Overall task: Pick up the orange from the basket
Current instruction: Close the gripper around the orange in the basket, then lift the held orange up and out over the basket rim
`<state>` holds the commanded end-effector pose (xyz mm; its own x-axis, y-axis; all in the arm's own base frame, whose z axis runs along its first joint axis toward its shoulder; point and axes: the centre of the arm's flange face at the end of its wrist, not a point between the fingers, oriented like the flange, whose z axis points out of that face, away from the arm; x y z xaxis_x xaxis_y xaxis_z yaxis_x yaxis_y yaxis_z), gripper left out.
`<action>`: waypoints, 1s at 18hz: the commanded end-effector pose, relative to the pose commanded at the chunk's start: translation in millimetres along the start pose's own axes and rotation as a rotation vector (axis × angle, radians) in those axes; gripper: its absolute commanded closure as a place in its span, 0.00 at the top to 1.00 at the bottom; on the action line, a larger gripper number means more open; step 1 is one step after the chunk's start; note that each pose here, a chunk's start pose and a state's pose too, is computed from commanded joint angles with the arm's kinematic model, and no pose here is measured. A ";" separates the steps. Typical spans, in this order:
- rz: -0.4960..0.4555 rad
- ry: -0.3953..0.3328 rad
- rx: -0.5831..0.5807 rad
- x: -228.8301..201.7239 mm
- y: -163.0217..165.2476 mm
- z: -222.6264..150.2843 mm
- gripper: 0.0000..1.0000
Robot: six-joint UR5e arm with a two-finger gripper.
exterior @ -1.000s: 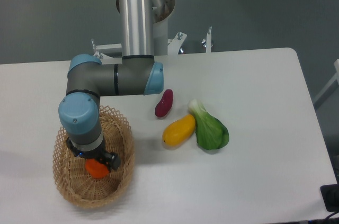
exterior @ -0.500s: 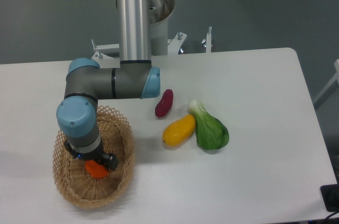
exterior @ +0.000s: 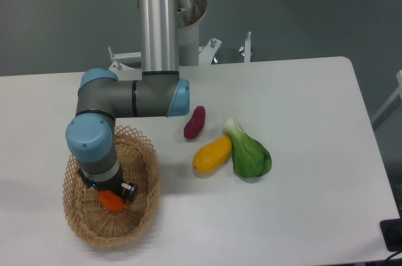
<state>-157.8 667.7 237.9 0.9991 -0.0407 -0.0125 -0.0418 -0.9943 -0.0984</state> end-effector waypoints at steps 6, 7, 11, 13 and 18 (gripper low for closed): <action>0.084 -0.034 0.053 -9.0 -1.1 -54.2 0.70; 0.079 -0.038 0.058 -12.5 0.5 -62.1 0.70; 0.088 -0.076 0.105 -39.4 6.1 -104.2 0.70; 0.112 -0.097 0.121 -55.2 11.9 -124.5 0.70; 0.098 -0.112 0.128 -80.3 30.1 -153.8 0.70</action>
<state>-238.0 625.9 388.9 0.9834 -0.1181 -0.1380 -0.1464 -0.9651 -0.2170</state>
